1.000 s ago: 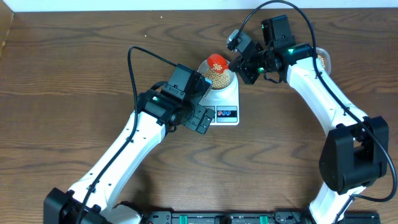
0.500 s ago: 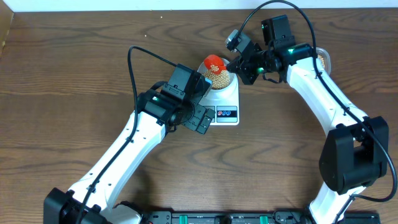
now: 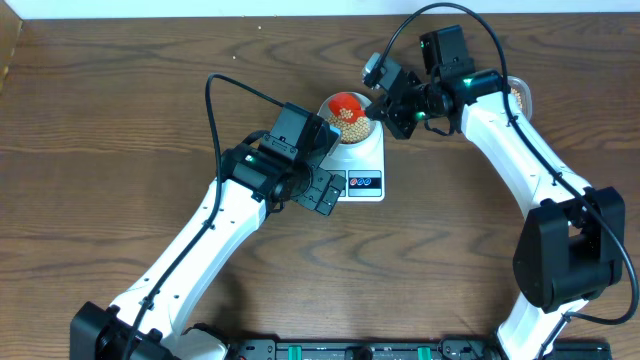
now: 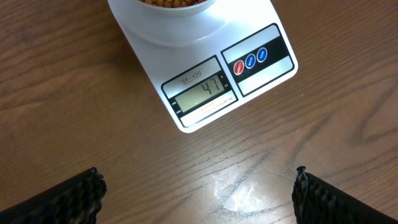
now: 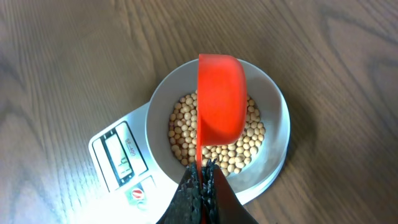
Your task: Scoop item into bowl and weigh 50g on scale
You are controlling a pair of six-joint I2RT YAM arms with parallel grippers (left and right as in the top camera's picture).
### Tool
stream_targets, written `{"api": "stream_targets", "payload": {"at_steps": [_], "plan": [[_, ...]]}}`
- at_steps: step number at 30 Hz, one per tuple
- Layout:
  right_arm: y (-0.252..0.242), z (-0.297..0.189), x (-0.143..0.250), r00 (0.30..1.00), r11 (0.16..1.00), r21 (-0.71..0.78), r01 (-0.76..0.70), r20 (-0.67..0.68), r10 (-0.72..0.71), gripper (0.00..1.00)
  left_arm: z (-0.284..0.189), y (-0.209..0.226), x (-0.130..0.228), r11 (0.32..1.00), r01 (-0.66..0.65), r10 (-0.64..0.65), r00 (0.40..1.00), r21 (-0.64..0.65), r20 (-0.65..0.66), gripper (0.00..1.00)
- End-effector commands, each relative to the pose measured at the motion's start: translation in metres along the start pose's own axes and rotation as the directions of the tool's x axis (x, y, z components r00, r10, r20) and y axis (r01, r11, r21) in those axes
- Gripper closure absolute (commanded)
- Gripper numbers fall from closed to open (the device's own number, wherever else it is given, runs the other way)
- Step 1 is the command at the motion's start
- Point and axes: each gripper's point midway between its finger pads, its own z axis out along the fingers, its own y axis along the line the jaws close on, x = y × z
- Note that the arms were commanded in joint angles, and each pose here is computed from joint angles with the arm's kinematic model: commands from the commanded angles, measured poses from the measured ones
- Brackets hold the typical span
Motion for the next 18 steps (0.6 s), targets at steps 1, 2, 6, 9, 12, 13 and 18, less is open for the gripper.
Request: {"api": "stream_targets", "payload": {"at_steps": [1,2,6,9,12,13,18], "plan": [[0.0022,-0.0101,-0.0147,0.995,0.995,0.016,0.097,0.029,-0.097,0.99,-0.0025,0.0032,-0.0016,1.0,-0.012,0.013,1.0,-0.011,0.008,0.02],[0.002,-0.0101,-0.0145,0.994,0.994,0.017,0.105,0.027,-0.105,0.99,-0.0025,0.0032,-0.0016,1.0,-0.012,0.013,1.0,-0.011,0.008,0.02],[0.0014,-0.0101,-0.0141,0.989,0.989,0.021,0.145,0.024,-0.145,0.99,-0.0025,0.0032,-0.0015,1.0,-0.012,0.013,1.0,-0.011,0.008,0.02],[-0.0007,-0.0101,-0.0128,0.988,0.987,0.032,0.156,0.014,-0.156,0.99,-0.0025,0.0032,-0.0015,1.0,-0.012,0.013,1.0,-0.011,0.008,0.02],[-0.0024,-0.0102,-0.0109,0.984,0.984,0.042,0.175,0.002,-0.176,0.99,-0.0025,0.0032,-0.0016,1.0,-0.012,0.013,1.0,-0.011,0.008,0.02],[-0.0022,-0.0101,-0.0107,0.981,0.98,0.041,0.192,0.0,-0.193,0.99,-0.0025,0.0032,-0.0016,1.0,-0.012,0.013,1.0,-0.011,0.008,0.02],[-0.0023,-0.0102,-0.0108,0.977,0.976,0.041,0.212,0.0,-0.212,0.99,-0.0025,0.0032,-0.0016,1.0,-0.012,0.013,1.0,-0.011,0.008,0.02]]}}
